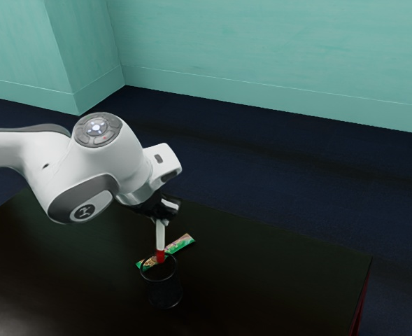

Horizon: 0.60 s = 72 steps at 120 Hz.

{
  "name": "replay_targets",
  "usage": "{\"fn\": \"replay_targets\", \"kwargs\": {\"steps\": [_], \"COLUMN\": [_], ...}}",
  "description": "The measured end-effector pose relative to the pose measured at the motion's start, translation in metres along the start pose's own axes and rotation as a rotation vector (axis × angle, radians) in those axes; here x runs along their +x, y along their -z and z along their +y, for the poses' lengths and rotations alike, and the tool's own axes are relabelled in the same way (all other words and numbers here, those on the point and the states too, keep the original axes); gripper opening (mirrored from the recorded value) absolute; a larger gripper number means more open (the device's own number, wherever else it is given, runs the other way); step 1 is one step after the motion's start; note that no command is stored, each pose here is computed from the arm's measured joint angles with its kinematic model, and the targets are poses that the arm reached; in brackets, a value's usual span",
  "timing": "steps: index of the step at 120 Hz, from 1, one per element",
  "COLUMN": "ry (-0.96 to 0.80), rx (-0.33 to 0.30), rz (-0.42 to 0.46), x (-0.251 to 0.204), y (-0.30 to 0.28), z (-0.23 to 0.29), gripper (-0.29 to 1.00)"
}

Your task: Put the marker into the pen holder.

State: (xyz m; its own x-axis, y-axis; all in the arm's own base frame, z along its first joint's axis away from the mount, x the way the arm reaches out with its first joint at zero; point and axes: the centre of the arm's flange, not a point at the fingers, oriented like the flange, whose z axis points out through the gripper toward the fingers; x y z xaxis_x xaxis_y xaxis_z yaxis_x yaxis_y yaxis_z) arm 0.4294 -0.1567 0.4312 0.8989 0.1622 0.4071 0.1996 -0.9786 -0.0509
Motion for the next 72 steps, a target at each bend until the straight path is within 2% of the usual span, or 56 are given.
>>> {"fn": "replay_targets", "kwargs": {"steps": [3,27,46,52,61,72], "ry": [0.01,0.05,0.105,0.181,0.266,0.323], "rx": [0.0,-0.001,0.023,0.017,0.007,0.022], "rz": [-0.002,-0.024,-0.064,-0.069,-0.058,-0.075], "x": [0.0,-0.004,0.006,0.04,0.11,0.168], "y": [0.0,-0.002,-0.014,-0.012,0.023,0.056], "z": [0.0,0.004,-0.011,-0.031,-0.052,-0.092], "gripper": [-0.06,0.36,0.54,0.58,0.61,0.64]}}
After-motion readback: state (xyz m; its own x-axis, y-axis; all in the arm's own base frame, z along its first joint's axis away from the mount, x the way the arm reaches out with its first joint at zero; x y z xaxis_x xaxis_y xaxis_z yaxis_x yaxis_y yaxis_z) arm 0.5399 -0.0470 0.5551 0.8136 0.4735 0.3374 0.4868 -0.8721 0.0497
